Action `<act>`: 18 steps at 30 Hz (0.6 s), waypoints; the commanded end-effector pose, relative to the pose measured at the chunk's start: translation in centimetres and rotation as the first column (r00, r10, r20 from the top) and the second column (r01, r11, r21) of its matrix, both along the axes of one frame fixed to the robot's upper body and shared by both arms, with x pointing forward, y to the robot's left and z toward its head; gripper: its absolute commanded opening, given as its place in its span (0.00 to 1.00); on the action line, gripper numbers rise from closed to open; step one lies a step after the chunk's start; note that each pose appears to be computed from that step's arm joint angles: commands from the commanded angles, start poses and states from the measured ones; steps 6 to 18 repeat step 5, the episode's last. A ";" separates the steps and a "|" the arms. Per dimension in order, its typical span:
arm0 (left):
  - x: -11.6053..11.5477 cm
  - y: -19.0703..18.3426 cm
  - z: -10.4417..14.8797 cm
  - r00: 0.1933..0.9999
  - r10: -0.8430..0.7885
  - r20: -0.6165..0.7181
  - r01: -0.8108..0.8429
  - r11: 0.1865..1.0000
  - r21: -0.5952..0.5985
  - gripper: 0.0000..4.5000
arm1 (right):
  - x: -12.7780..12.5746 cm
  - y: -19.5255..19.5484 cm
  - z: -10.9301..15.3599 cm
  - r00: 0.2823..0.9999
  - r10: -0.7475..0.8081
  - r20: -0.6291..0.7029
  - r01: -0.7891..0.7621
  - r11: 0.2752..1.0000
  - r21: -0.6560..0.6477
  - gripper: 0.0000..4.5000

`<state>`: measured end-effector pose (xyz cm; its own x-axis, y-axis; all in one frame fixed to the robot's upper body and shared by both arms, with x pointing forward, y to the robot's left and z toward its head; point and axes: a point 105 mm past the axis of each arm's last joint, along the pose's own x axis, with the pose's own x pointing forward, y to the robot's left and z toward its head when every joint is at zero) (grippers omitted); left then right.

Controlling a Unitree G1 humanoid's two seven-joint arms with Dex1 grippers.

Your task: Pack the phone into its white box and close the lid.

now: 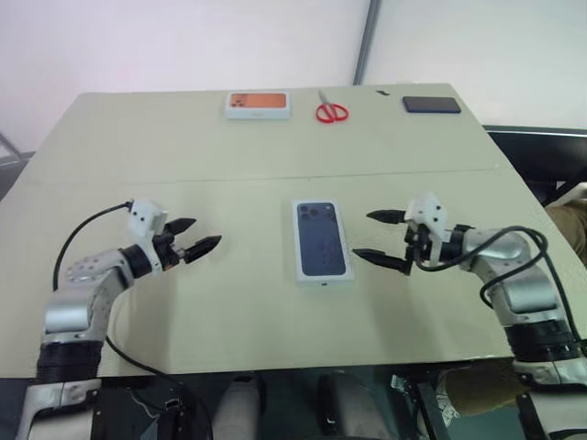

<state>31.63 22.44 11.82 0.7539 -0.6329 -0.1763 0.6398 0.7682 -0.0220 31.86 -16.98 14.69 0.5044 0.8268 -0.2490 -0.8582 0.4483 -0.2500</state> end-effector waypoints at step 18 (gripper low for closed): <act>-2.8 3.4 0.9 0.998 0.054 0.020 -0.054 0.999 -0.006 0.99 | -0.7 -2.6 1.9 0.996 -0.068 0.053 0.068 0.998 -0.004 0.99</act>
